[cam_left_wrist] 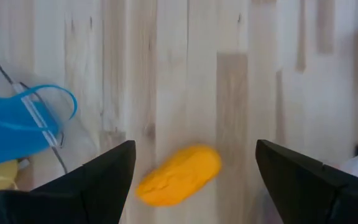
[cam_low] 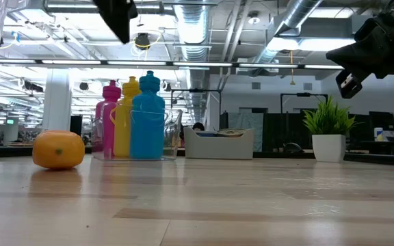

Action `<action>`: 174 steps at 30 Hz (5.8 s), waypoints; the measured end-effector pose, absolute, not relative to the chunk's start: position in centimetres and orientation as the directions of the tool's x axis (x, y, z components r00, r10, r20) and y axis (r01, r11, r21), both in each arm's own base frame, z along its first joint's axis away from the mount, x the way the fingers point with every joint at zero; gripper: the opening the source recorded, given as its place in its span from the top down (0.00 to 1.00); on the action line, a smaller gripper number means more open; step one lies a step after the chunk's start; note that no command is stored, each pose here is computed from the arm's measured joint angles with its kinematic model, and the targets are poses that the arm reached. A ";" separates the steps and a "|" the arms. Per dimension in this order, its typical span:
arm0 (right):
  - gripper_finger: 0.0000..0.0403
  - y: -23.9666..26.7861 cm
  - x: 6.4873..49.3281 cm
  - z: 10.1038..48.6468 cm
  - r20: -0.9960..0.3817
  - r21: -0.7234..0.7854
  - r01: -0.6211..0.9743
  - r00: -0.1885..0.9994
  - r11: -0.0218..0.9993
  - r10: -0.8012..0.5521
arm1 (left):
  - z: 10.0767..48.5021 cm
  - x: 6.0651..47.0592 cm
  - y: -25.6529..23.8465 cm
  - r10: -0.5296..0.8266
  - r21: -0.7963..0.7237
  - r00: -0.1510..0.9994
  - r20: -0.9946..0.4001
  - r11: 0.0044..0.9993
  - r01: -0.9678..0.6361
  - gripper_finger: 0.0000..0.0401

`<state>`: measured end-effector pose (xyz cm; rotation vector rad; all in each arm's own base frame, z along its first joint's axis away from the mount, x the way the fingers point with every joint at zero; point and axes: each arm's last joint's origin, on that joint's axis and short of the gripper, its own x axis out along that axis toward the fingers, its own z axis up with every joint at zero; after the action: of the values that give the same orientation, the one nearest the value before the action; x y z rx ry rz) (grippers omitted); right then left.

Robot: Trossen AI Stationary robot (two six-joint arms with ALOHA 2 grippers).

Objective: Pick & Place Food Item
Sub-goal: Put the yellow mango into the white bin

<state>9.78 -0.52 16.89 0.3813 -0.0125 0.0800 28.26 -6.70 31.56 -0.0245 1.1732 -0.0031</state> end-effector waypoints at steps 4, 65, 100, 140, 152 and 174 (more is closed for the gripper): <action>0.97 -0.5 9.8 16.9 0.027 0.371 -0.080 0.997 0.925 0.075 | 30.2 28.7 -6.3 0.014 0.015 0.301 -0.954 1.000 0.001 0.20; 0.97 -0.5 9.8 16.9 0.027 0.371 -0.080 0.997 0.925 0.076 | 19.2 27.6 -4.9 -0.183 -0.120 0.053 -0.982 0.807 0.578 0.28; 0.97 -0.5 9.8 16.9 0.028 0.371 -0.080 0.997 0.925 0.075 | 16.2 30.6 -4.8 -0.161 -0.114 0.070 -0.985 0.889 0.443 0.50; 0.97 -0.5 9.8 16.9 0.028 0.371 -0.081 0.997 0.925 0.076 | 41.7 23.6 -9.8 -0.529 -0.831 0.833 -0.163 0.529 0.173 0.45; 0.97 -0.5 9.8 16.9 0.028 0.371 -0.080 0.997 0.925 0.076 | 36.4 16.7 -10.2 -0.412 -0.534 0.441 -0.797 0.822 -0.197 0.44; 0.97 -0.5 9.8 16.9 0.028 0.371 -0.080 0.997 0.925 0.076 | 29.6 16.5 -15.2 -0.409 -0.336 0.259 -0.875 0.898 0.284 0.41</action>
<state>9.78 -0.52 16.90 0.3814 -0.0129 0.0799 16.51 -15.21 29.64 -0.1185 1.2223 -0.4714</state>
